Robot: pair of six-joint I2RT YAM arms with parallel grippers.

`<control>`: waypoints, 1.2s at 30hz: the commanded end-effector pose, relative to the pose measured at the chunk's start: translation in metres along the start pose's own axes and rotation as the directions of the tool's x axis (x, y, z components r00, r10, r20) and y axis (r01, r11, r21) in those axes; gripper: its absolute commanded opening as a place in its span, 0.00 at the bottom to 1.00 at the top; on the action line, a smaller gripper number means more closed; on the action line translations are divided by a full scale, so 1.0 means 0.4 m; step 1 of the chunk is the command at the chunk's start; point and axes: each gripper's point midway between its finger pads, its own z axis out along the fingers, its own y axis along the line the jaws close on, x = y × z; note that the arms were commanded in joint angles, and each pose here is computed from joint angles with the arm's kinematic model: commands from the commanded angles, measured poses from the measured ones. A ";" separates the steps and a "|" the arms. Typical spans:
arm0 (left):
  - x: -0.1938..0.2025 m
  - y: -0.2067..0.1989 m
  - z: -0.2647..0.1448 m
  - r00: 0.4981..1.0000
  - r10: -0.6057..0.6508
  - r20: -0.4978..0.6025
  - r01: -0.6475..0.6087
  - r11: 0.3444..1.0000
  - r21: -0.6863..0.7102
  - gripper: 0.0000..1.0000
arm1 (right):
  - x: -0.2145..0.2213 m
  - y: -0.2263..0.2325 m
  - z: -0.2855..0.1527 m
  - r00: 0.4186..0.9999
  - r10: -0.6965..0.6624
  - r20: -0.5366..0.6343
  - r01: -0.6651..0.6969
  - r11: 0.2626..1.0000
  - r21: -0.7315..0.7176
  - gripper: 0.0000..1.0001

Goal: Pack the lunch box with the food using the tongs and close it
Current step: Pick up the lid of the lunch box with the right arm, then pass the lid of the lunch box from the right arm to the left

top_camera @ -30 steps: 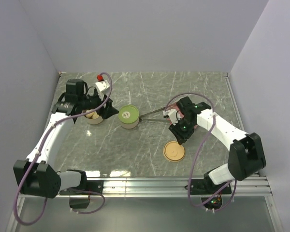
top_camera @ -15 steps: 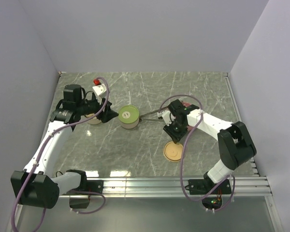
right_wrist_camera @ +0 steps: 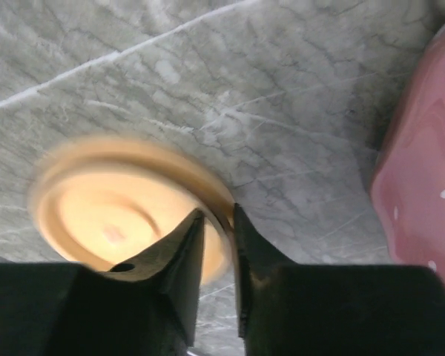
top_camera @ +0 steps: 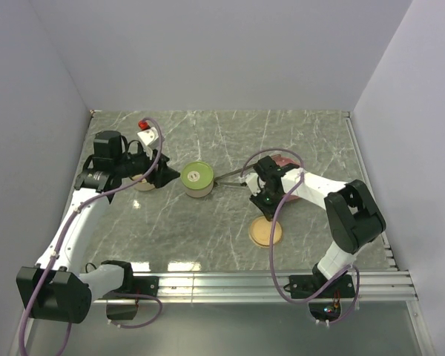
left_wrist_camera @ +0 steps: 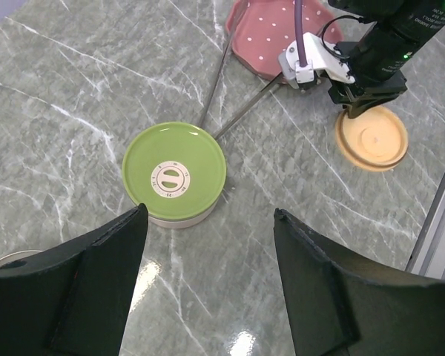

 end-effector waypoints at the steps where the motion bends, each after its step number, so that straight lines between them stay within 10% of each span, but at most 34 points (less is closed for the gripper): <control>1: -0.038 -0.014 -0.013 0.999 0.015 0.052 -0.016 1.000 0.014 0.74 | 0.008 -0.009 0.039 1.000 -0.014 -0.007 0.014 1.000 0.022 0.24; 5: -0.064 -0.005 -0.018 0.997 -0.030 0.074 0.030 1.000 0.004 0.74 | -0.008 -0.006 0.021 1.000 -0.017 0.022 0.017 1.000 0.017 0.00; 16: -0.176 -0.101 -0.058 0.937 -0.313 0.154 0.262 0.923 0.282 0.72 | -0.249 0.076 -0.219 0.935 0.022 0.353 0.041 0.985 -0.170 0.00; 25: -0.201 -0.188 -0.086 0.823 -0.540 0.175 0.410 0.779 0.475 0.68 | -0.467 0.110 -0.511 0.766 0.116 0.633 0.115 0.943 -0.311 0.00; 36: -0.267 -0.238 -0.100 0.641 -0.747 0.178 0.494 0.579 0.648 0.61 | -0.552 0.157 -0.578 0.699 0.254 0.668 0.146 0.864 -0.482 0.00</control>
